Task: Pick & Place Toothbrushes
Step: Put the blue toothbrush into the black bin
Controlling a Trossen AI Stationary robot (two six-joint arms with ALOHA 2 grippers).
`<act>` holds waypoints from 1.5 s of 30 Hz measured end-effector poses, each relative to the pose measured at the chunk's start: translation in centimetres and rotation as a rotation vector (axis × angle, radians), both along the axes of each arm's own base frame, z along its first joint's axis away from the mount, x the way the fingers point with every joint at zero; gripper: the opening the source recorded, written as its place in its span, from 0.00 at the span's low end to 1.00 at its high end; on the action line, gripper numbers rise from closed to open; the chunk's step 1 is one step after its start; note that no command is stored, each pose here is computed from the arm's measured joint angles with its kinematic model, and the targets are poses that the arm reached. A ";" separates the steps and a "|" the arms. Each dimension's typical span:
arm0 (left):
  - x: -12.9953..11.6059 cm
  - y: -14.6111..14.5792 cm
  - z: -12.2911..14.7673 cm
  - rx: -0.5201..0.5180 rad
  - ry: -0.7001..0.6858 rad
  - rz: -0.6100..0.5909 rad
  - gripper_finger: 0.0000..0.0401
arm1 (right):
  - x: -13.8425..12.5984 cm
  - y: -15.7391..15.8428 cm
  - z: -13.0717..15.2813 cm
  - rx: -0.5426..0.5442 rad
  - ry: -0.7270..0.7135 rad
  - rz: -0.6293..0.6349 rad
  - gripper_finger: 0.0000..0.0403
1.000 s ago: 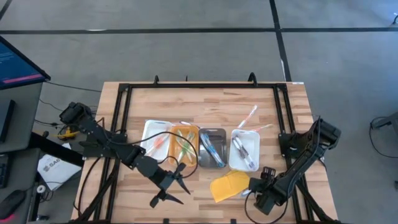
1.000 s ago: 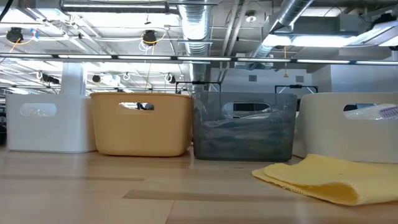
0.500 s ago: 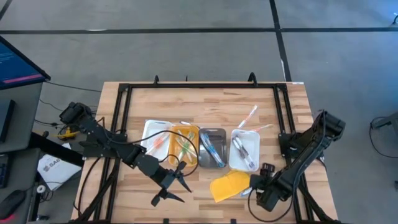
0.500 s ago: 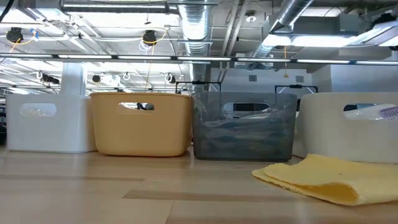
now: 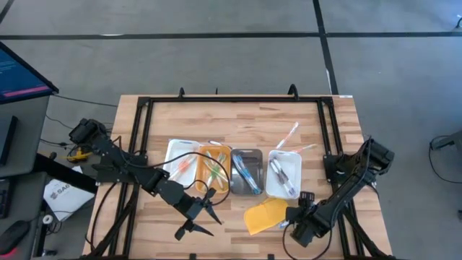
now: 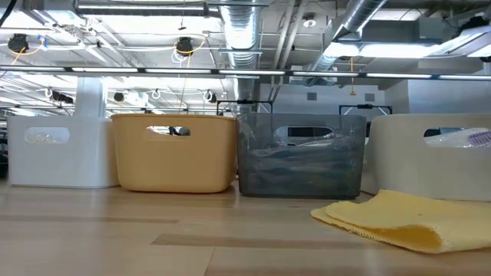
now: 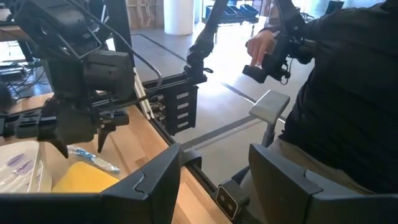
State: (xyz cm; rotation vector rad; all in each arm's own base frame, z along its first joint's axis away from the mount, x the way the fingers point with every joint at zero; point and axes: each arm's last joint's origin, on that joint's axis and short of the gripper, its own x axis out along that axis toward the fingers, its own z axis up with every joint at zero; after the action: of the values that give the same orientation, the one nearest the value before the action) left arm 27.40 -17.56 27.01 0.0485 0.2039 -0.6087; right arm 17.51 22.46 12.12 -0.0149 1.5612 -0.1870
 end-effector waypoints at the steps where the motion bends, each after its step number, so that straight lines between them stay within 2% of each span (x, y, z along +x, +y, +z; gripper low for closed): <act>1: 0.0 0.0 0.0 0.000 0.000 0.000 0.45 | 0.0 0.0 0.0 0.011 0.008 -0.010 0.71; 4: 0.0 0.0 0.0 0.000 0.000 0.000 0.45 | 0.0 -0.1 0.4 0.046 -0.005 -0.025 0.62; 6: 0.0 0.0 0.0 -0.001 -0.001 0.000 0.45 | 0.1 0.0 0.8 0.082 -0.019 -0.033 0.52; 12: 0.0 -0.1 0.0 -0.004 -0.002 -0.003 0.45 | 0.0 0.4 1.0 0.124 -0.020 -0.006 0.08; 13: -0.1 -0.1 0.0 -0.004 -0.002 -0.004 0.45 | -0.1 0.4 1.1 0.126 -0.021 0.005 0.05; 17: -0.1 -0.1 0.0 -0.003 -0.002 -0.007 0.45 | -0.1 0.4 1.2 0.145 -0.003 -0.009 0.06; 21: -0.1 -0.1 0.0 -0.003 -0.003 -0.007 0.45 | -0.5 0.3 1.8 0.174 0.015 -0.003 0.02; 28: -0.1 -0.1 0.1 -0.014 0.000 -0.004 0.45 | -1.5 0.6 5.5 0.280 -0.131 -0.007 0.02; 34: 0.0 -0.1 0.1 0.016 -0.021 -0.001 0.45 | -2.6 0.0 10.0 0.306 -0.477 0.042 0.02; 37: 0.2 0.3 0.2 0.071 -0.067 0.066 0.45 | -2.5 -0.9 12.5 0.286 -0.688 0.083 0.01; 41: 0.9 1.2 0.5 0.099 -0.125 0.175 0.45 | -2.2 -2.4 15.6 0.194 -0.961 0.118 0.01; 45: 1.6 2.3 1.6 0.066 -0.223 0.228 0.45 | -1.6 -2.9 18.1 0.045 -1.192 0.181 0.01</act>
State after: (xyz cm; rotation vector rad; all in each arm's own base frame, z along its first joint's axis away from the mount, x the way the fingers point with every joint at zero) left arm 28.98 -15.21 28.58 0.1543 0.0119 -0.3653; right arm 15.87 19.53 30.24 -0.0066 0.3696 0.0037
